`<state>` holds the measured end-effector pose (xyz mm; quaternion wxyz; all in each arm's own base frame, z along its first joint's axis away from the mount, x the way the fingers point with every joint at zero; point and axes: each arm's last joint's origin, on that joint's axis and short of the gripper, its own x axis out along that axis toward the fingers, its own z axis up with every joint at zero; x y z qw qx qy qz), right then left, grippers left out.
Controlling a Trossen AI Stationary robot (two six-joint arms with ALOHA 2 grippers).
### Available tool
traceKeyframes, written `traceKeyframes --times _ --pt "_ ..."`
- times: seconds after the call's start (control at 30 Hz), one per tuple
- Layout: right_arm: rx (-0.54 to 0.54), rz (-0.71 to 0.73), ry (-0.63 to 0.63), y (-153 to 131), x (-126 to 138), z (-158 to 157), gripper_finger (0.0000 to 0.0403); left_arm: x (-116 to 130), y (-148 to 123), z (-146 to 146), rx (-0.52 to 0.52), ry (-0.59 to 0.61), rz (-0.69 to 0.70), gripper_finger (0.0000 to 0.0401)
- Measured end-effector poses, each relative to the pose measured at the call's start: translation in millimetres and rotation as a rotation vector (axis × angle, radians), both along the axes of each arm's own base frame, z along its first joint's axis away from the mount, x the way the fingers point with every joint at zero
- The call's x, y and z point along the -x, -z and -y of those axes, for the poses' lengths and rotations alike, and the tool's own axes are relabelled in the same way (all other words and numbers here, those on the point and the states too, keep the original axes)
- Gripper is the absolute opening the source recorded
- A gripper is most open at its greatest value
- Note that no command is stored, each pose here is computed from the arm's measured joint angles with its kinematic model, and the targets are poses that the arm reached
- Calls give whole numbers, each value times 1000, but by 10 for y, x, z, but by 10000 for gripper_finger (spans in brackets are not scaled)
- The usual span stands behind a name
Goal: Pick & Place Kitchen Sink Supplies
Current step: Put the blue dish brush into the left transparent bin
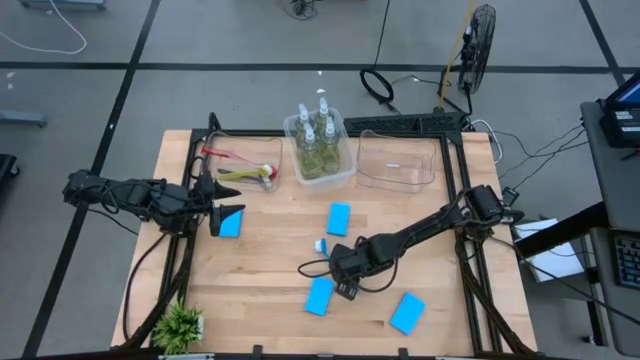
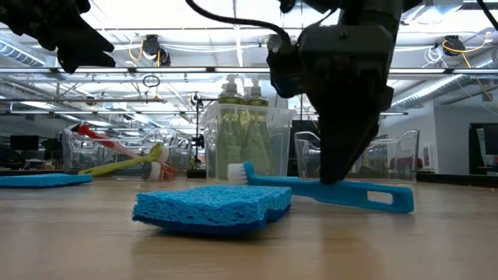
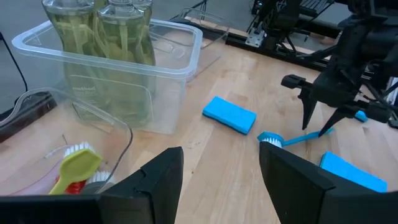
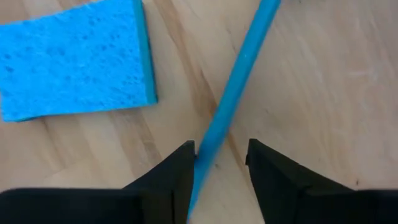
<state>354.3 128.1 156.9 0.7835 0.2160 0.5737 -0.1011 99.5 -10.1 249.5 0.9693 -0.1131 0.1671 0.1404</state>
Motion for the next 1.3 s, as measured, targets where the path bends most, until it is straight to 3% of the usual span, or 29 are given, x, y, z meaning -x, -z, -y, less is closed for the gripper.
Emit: traceKeyframes --times 0.2,0.47,0.83,1.1,1.3 --pt "-16 -51 22 147 -16 -18 126 0 0 0 0 -1 1 214" --pt "0 -58 65 143 4 -24 117 0 -1 0 2 -2 1 214" --pt "-67 -51 82 0 44 -30 13 0 -1 0 6 -2 2 214" --pt "-107 111 97 -417 64 27 10 -22 -34 31 80 75 41 214" --pt "-72 418 102 -870 17 102 10 -63 -169 78 150 204 177 214"
